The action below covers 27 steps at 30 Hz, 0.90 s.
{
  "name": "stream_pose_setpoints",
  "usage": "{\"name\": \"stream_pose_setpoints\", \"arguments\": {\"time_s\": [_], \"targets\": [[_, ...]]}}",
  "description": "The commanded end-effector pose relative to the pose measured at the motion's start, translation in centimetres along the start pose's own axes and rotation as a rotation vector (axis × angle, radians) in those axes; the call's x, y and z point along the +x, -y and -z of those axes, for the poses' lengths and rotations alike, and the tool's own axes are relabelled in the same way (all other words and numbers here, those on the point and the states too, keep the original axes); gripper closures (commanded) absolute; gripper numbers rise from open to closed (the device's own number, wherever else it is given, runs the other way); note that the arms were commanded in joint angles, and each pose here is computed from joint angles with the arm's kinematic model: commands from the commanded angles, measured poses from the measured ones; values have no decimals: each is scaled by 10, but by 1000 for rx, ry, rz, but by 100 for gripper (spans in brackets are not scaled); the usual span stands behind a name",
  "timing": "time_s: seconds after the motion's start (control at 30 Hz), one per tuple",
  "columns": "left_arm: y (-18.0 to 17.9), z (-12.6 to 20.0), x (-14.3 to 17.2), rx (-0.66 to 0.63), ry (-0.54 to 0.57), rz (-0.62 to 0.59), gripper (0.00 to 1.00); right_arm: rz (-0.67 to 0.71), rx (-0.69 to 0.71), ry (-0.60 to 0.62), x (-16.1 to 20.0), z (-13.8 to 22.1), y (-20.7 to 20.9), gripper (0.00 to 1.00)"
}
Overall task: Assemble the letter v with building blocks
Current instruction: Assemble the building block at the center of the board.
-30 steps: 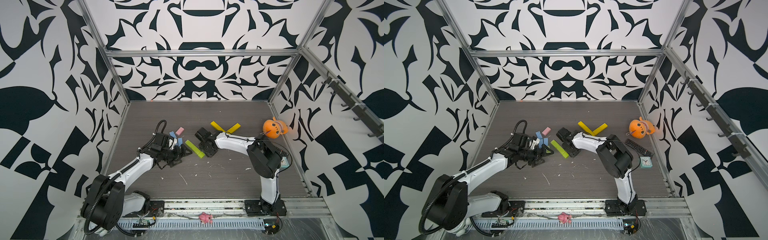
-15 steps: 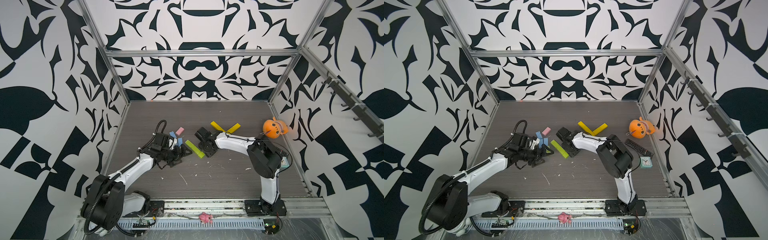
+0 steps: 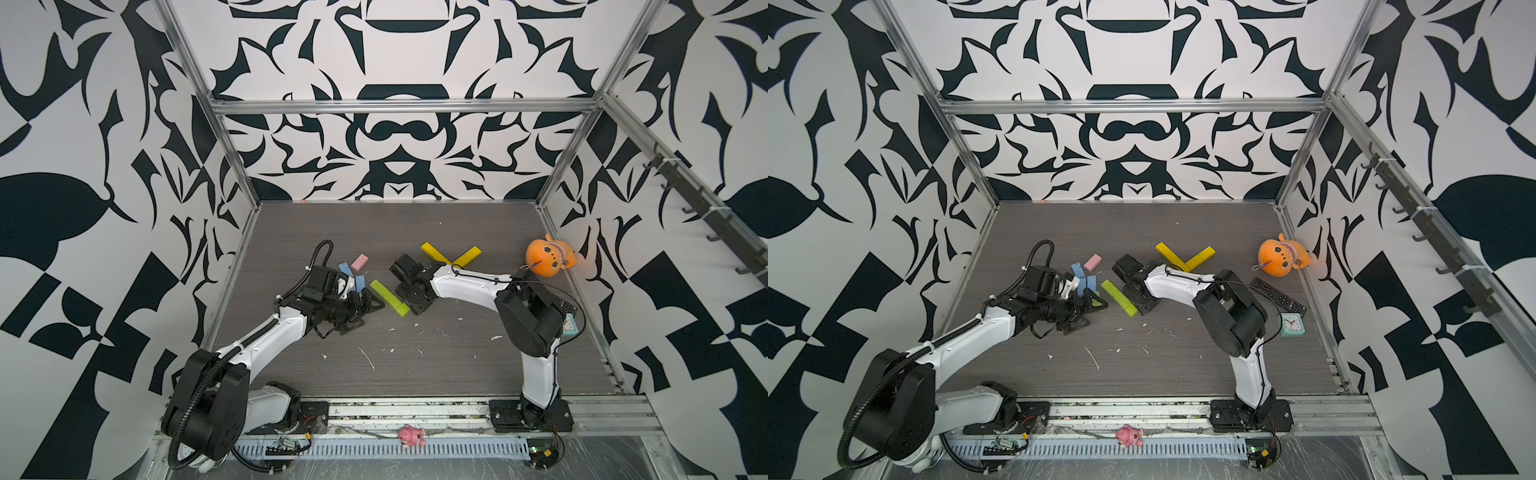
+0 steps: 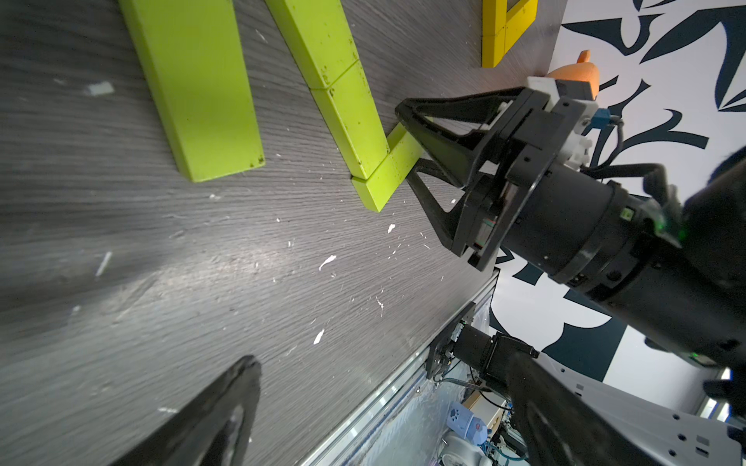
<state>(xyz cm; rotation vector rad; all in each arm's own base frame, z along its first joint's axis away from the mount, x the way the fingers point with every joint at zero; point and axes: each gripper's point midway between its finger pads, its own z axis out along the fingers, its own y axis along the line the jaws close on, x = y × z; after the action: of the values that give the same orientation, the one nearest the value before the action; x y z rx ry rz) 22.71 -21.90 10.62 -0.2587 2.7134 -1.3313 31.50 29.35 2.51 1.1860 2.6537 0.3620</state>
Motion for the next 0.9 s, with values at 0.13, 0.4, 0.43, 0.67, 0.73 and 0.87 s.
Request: {"name": "stream_pose_setpoints", "arguments": {"time_s": [0.13,0.4,0.43,0.67,0.73,0.87], "targets": [[0,0,4,9,-11,1,1,9,126,-45,13,-12,39,44],[-3,-1,6,7,-14,9,1,13,113,-41,11,-5,39,41],[-4,-1,6,7,-14,9,1,14,111,-39,11,-3,39,41],[-7,-1,9,9,-12,22,1,17,103,-29,6,4,41,37],[-6,-1,10,19,-10,19,1,35,82,-19,3,7,37,34],[-3,-4,11,42,-8,9,1,74,18,8,-8,18,24,25]]}}
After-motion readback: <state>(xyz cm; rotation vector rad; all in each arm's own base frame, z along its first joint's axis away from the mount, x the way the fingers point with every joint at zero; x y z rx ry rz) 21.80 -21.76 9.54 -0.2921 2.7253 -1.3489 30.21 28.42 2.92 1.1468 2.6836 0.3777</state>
